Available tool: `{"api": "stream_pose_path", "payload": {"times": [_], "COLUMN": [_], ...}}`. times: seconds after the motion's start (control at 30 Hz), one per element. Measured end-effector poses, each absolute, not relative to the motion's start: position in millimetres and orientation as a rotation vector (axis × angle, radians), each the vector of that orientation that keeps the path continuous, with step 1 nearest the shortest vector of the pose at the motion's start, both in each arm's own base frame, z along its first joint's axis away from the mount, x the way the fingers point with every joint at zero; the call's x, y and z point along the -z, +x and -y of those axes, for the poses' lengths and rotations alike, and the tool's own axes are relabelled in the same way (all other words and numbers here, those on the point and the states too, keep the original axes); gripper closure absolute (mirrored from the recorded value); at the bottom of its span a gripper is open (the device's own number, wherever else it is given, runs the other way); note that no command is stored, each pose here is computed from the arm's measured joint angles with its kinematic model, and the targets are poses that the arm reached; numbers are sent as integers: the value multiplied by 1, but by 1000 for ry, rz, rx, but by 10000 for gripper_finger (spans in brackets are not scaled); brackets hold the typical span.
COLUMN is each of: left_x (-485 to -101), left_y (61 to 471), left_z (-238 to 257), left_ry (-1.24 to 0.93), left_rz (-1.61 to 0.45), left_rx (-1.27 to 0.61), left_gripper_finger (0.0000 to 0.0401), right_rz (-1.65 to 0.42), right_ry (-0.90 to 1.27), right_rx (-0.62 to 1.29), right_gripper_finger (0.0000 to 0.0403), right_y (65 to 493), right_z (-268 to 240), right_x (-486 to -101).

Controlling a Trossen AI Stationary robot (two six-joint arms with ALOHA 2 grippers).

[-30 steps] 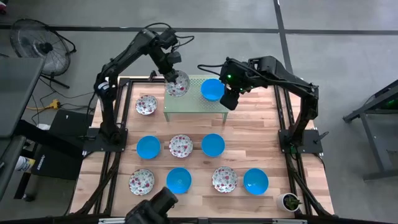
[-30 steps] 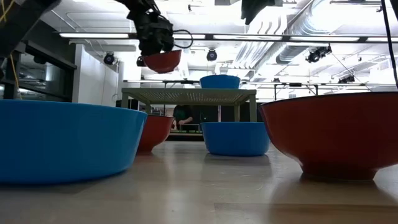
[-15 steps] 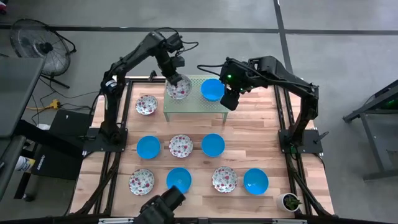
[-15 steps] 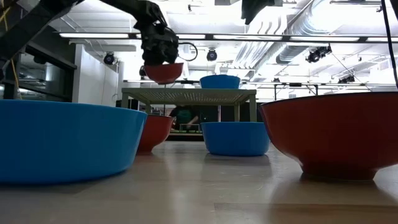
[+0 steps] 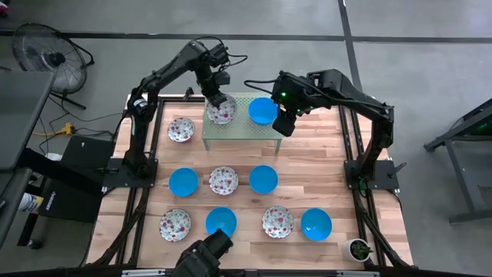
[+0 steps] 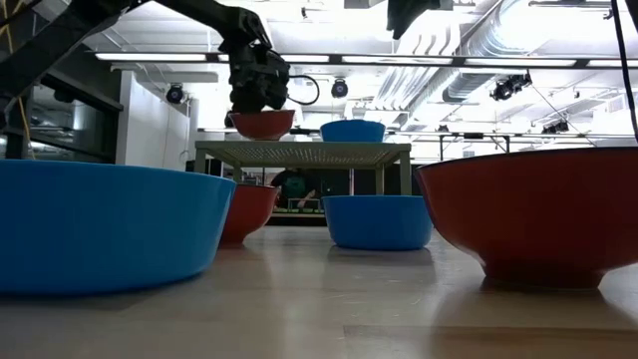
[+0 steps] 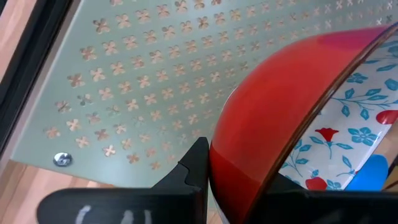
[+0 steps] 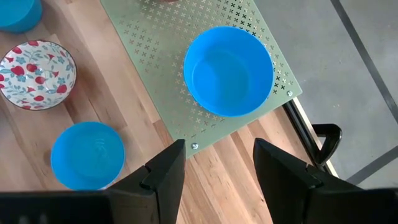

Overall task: Pick & Place Mini bowls
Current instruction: Put the white and red bowl on the shelf

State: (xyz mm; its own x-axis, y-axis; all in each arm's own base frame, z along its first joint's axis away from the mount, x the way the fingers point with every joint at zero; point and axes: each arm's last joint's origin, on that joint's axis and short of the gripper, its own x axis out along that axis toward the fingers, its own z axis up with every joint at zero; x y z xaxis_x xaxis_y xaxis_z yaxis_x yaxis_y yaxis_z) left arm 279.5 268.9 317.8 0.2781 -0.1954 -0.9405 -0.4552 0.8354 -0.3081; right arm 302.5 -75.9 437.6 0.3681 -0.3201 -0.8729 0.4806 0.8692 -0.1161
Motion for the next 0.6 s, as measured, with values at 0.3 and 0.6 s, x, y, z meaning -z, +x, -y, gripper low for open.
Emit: {"api": "stream_pose_path", "payload": {"times": [0.3,0.6], "left_x": [-318,-318], "left_y": [280,280], "left_z": [-269,-268], "left_ry": [-604,-612], "left_rz": [-1293,-1288], "left_rx": [-182,-174], "left_gripper_finger": [378,378], "right_rz": [-1079,-1077], "right_ry": [164,164], "right_rx": [514,514], "right_gripper_finger": [226,226], "right_y": [303,303], "right_z": [76,76], "right_x": [-438,-438]}}
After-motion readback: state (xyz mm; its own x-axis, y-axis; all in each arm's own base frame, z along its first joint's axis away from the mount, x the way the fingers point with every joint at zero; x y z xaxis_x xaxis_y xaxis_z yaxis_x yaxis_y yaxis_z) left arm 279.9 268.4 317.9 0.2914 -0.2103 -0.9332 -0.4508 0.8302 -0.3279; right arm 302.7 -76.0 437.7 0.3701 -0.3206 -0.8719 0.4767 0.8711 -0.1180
